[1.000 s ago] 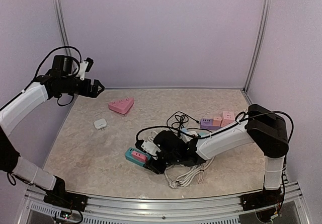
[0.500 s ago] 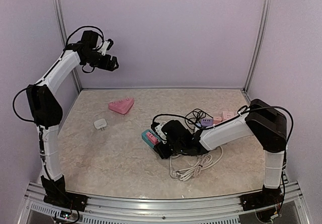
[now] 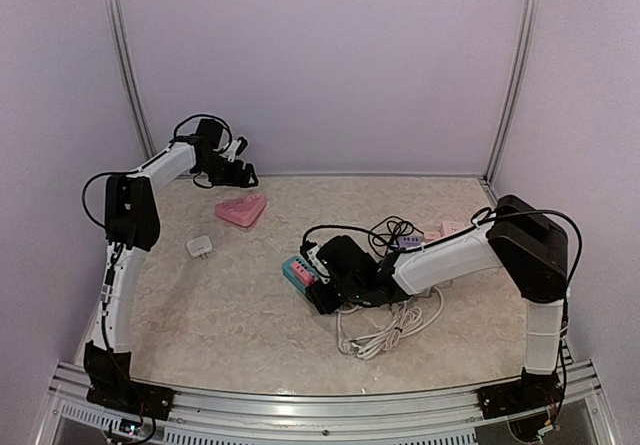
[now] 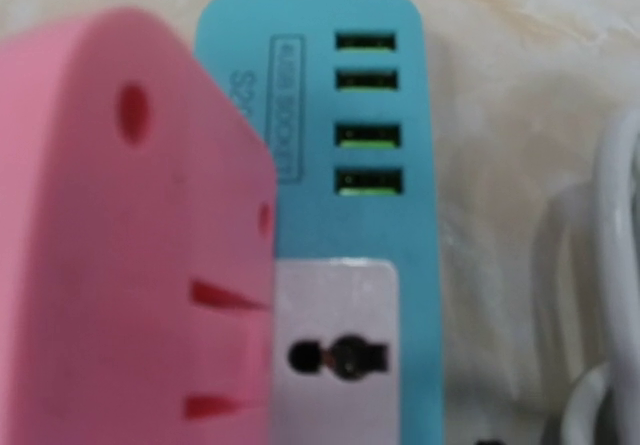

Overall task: Insert the plug
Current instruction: Move the socket to the center of the board.

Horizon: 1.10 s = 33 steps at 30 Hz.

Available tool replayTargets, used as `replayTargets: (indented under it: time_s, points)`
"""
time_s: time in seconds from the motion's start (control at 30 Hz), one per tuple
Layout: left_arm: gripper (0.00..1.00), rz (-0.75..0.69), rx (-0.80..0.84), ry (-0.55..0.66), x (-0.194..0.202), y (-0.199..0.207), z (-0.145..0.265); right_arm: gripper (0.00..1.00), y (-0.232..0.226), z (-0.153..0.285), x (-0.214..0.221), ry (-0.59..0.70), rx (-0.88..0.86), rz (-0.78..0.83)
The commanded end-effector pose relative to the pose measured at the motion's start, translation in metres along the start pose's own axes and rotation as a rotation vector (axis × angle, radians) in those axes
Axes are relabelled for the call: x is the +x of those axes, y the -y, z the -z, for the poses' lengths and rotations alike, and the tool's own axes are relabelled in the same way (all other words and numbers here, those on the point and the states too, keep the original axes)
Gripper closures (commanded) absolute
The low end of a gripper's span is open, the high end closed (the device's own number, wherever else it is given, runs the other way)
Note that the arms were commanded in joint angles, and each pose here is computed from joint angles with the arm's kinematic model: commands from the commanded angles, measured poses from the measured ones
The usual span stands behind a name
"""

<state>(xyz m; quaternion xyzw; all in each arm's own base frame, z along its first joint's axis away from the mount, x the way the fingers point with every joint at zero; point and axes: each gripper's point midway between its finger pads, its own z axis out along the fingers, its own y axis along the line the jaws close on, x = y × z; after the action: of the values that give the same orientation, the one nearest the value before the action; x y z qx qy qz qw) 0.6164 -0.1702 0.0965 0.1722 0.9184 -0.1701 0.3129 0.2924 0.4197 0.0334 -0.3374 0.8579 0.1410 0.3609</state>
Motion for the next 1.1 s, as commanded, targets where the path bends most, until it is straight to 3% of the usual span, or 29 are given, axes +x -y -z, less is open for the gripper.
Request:
replayTargets:
  time_s: [0.0, 0.2, 0.43, 0.63, 1.07]
  points:
    - [0.13, 0.039, 0.004, 0.01, 0.008, -0.001, -0.021, 0.36, 0.018, 0.002, 0.017, -0.061, 0.061, -0.038]
    - [0.12, -0.014, -0.004, -0.112, 0.044, 0.015, -0.031, 0.36, 0.018, 0.006, 0.015, -0.057, 0.065, -0.046]
    - [0.18, -0.068, -0.004, -0.245, 0.09, 0.034, -0.03, 0.36, 0.015, 0.014, 0.009, -0.037, 0.079, -0.023]
    - [0.32, -0.078, 0.055, -0.408, 0.153, 0.071, -0.022, 0.36, 0.02, 0.034, 0.002, 0.0, 0.104, -0.013]
    - [0.38, -0.105, 0.123, -0.464, 0.249, 0.128, 0.034, 0.33, 0.017, 0.042, 0.013, 0.013, 0.071, 0.002]
